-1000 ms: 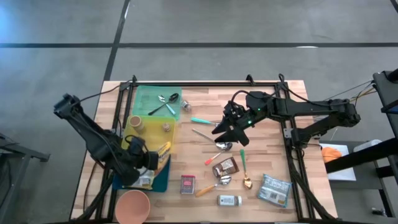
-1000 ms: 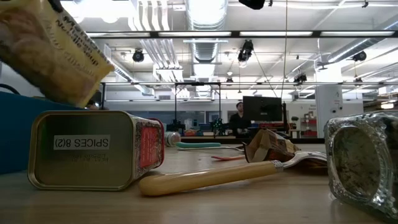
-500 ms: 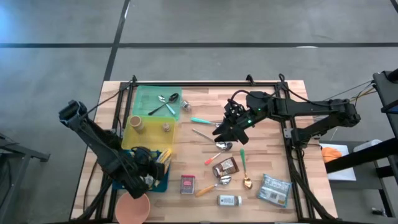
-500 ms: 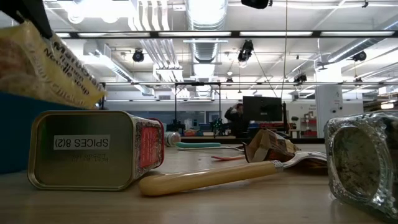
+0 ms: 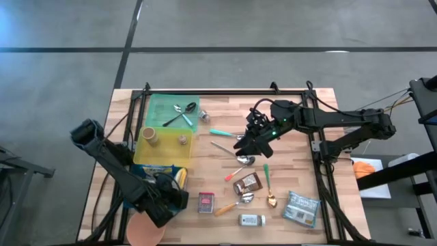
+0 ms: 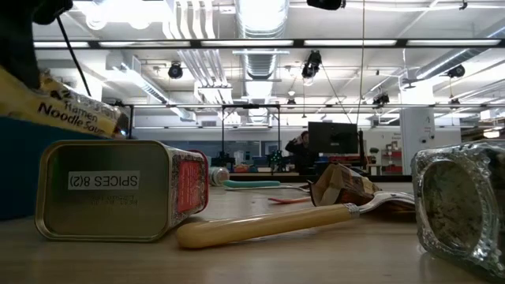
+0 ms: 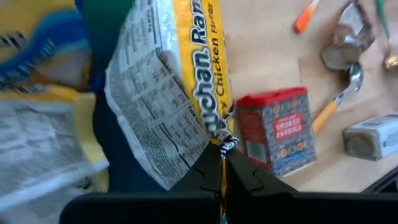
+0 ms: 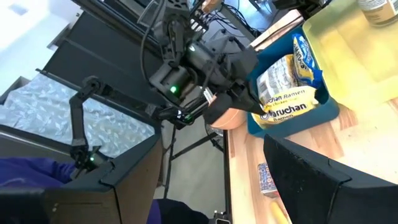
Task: Pick & Place Food Item
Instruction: Put the yellow noodle pack into the blue bin, then put the silver spoon into the green bin
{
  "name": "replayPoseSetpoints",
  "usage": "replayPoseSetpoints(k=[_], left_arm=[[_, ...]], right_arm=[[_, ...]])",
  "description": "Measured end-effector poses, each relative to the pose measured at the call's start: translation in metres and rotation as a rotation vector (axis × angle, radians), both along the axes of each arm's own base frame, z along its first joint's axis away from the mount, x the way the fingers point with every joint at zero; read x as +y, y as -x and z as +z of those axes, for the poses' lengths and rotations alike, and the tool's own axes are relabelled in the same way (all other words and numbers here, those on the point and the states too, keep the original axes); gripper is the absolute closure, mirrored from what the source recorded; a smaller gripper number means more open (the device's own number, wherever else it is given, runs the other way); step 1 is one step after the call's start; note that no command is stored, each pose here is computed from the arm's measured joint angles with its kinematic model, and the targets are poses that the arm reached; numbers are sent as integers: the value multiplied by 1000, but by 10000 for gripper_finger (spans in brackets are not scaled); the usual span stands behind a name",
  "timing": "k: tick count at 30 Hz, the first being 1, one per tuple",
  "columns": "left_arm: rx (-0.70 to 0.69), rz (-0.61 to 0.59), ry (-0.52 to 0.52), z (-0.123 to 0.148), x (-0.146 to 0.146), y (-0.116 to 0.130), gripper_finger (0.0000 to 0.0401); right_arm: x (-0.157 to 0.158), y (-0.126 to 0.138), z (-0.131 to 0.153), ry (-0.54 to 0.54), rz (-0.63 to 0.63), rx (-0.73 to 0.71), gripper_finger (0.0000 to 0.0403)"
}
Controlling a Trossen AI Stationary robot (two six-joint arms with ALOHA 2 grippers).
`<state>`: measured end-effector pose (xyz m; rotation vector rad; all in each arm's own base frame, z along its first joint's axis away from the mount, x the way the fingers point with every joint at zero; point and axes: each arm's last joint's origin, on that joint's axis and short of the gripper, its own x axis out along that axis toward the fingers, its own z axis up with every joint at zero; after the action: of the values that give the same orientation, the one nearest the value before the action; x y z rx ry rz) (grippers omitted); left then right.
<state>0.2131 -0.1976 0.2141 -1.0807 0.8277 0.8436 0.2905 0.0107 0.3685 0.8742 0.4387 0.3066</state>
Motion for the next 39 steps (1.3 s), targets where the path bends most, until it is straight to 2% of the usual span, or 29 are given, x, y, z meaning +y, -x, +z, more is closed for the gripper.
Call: replayPoseSetpoints(k=[4, 10, 20, 25, 28, 32, 36, 39], left_arm=[[-8, -6, 44, -8, -8, -7, 401], [-40, -32, 83, -5, -11, -10, 391], [-76, -38, 134, 15, -5, -3, 282], [-97, -38, 153, 26, 0, 2, 233], [-110, -41, 160, 34, 5, 6, 216], [-126, -59, 140, 45, 14, 12, 211], [-159, -99, 115, 58, 25, 16, 210], [-178, -152, 56, 66, 36, 15, 210]], right_arm=[[1, 0, 0, -9, 31, -1, 124], [5, 2, 0, -3, 101, -7, 124], [7, 10, -7, 52, 111, 76, 124], [4, 14, -15, 129, 49, 154, 124], [1, 16, -22, 218, -10, 213, 124], [-6, 15, -37, 358, -92, 326, 124], [-14, 5, -53, 394, -98, 400, 124], [-18, -4, -65, 397, -97, 448, 124]])
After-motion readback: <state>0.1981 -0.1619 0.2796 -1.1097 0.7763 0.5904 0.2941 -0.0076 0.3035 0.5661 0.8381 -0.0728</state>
